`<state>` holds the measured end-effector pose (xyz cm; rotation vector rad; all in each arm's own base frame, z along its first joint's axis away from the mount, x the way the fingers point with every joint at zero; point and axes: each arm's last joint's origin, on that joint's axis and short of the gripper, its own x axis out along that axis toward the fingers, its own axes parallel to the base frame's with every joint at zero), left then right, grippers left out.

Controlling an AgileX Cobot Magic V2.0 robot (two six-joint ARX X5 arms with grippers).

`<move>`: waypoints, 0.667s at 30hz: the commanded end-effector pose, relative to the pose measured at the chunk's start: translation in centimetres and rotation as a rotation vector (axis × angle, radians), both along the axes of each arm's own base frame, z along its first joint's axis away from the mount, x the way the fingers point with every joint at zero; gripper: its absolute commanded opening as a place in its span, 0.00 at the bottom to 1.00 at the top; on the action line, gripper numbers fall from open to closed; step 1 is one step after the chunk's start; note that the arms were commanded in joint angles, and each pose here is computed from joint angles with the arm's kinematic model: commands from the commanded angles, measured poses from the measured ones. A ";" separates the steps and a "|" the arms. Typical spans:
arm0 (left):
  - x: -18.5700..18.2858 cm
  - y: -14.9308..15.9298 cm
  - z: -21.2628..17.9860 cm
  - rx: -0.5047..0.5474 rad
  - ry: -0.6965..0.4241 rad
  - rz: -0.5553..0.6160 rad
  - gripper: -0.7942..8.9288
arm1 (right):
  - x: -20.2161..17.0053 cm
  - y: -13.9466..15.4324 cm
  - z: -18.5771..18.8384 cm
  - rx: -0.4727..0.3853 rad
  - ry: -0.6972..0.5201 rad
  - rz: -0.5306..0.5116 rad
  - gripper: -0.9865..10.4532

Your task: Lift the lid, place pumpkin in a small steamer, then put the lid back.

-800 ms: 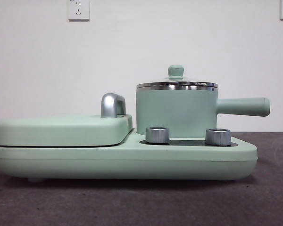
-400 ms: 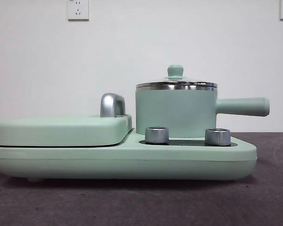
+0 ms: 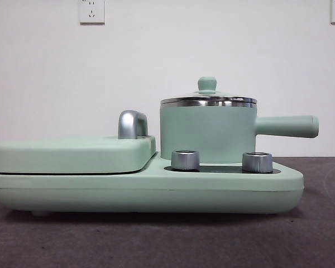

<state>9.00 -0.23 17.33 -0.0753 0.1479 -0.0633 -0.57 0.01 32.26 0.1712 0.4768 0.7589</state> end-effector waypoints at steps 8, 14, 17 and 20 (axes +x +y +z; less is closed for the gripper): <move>0.6 0.4 -2.4 -0.018 0.033 0.082 0.11 | -0.1 -0.1 0.3 0.017 -0.010 0.007 0.12; 0.6 0.4 -2.3 -0.018 0.025 0.081 0.11 | -0.1 -0.1 0.3 0.017 -0.010 0.008 0.12; 0.6 0.4 -2.3 -0.018 0.025 0.081 0.11 | -0.1 -0.1 0.3 0.017 -0.010 0.008 0.12; 0.6 0.4 -2.3 -0.018 0.025 0.081 0.11 | -0.1 -0.1 0.3 0.017 -0.010 0.008 0.12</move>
